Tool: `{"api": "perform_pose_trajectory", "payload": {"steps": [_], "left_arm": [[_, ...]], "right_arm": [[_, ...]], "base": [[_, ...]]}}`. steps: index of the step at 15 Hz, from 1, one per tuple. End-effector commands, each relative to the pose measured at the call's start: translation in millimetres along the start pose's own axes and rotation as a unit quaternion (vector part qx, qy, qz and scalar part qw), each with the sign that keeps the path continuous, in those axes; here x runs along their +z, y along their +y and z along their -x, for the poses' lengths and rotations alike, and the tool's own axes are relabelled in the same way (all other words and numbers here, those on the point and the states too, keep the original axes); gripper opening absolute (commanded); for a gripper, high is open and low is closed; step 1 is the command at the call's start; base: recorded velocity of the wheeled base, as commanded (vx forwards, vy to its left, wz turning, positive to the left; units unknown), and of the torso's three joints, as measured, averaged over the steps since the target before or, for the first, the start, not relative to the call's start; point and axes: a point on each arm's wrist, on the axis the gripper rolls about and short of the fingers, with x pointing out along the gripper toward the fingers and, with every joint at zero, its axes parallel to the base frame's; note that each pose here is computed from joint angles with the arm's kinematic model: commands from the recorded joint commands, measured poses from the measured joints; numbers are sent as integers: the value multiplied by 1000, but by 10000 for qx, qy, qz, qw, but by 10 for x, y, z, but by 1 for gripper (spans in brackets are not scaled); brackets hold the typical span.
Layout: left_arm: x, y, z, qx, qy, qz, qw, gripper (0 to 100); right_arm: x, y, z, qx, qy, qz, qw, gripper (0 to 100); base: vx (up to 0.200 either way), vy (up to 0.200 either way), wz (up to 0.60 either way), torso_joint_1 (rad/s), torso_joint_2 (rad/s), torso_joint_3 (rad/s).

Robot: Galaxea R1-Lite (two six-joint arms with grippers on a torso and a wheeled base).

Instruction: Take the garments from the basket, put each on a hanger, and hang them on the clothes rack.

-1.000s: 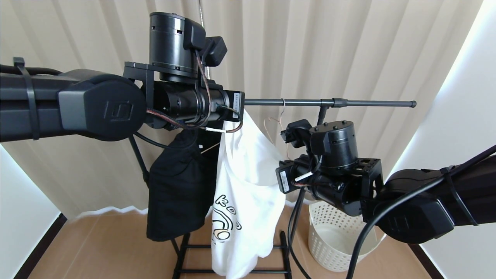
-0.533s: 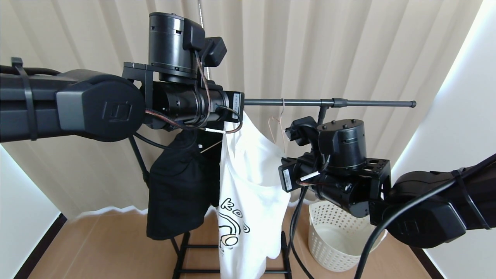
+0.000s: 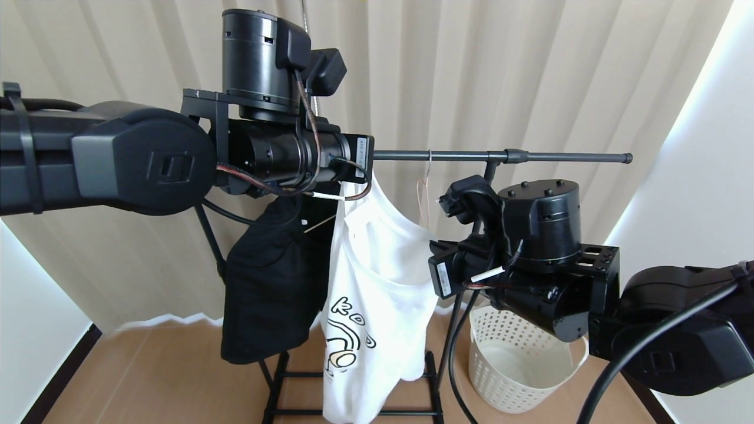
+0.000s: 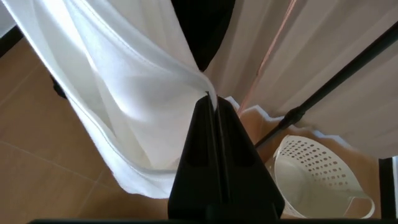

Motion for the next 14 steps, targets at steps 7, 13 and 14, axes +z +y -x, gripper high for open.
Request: {"api": "perform_pose_trajectory", "payload": {"steps": [7, 13, 14], "left_arm": [[-349, 46, 427, -47, 553, -227, 9982, 0], [-1004, -154, 645, -449, 1154, -493, 9911, 0], [-1084, -210, 660, -556, 1139, -534, 9905, 0]], "right_arm": [[310, -80, 19, -404, -496, -688, 9956, 0], [428, -182, 290, -572, -786, -1043, 9898, 0], [428, -207, 364, -576, -815, -1062, 9893, 0]], "base": [[0, 0, 0, 0, 0, 0], [0, 0, 0, 0, 0, 0], [0, 0, 0, 0, 0, 0]]}}
